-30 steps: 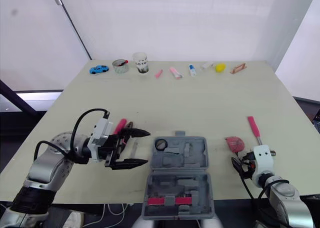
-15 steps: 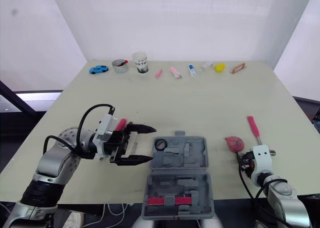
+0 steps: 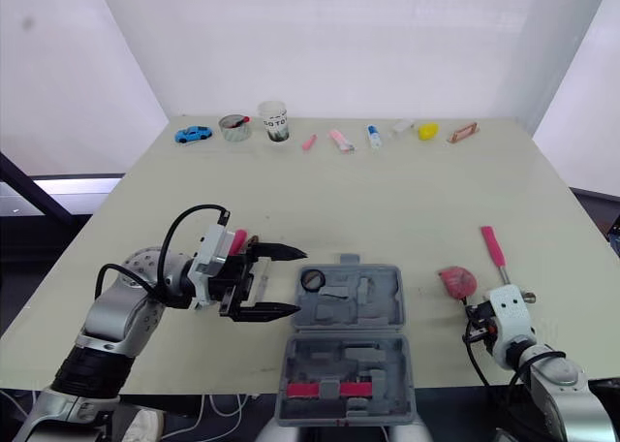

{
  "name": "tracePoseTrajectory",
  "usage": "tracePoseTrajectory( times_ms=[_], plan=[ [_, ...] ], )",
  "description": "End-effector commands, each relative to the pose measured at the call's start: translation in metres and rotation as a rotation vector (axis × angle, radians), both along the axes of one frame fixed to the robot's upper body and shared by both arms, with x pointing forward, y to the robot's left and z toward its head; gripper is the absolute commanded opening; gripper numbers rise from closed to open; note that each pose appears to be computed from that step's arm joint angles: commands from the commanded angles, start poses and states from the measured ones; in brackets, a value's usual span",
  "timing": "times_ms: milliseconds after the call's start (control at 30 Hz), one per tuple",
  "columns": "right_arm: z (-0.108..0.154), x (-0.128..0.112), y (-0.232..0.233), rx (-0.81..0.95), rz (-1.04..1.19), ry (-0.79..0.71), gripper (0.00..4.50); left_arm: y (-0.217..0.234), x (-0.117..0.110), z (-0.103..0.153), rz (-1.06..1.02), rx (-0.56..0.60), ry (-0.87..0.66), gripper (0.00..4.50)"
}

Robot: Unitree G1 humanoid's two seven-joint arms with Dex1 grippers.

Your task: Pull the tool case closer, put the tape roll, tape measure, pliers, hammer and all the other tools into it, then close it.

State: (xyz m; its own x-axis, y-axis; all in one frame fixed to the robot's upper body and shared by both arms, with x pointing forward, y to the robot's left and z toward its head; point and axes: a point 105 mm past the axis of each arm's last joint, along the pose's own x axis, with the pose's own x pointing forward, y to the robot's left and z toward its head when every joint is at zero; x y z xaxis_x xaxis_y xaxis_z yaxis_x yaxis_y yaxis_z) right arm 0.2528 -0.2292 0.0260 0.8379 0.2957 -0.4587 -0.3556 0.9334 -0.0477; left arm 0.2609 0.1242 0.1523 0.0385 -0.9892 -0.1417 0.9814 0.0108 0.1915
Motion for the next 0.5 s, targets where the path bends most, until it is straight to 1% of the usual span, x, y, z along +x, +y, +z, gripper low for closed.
tracePoseTrajectory(
  times_ms=[33,133,333,400,500],
  plan=[
    [0.01,-0.008,0.009,-0.007,0.084,-0.004,0.04,-0.004,-0.003,0.01,-0.039,-0.013,-0.038,4.5],
    [0.007,-0.025,0.017,-0.024,0.176,0.052,0.04,-0.005,-0.005,0.011,-0.061,-0.009,-0.036,4.5],
    [0.004,-0.055,0.025,-0.031,0.291,0.149,0.04,-0.006,-0.009,0.012,-0.094,-0.013,-0.03,4.5],
    [0.005,-0.061,0.027,-0.018,0.306,0.161,0.04,-0.006,-0.01,0.015,-0.104,-0.027,-0.023,4.5],
    [0.004,-0.062,0.023,-0.031,0.29,0.158,0.04,-0.004,-0.01,0.015,-0.119,-0.01,-0.026,4.5]
  ],
)
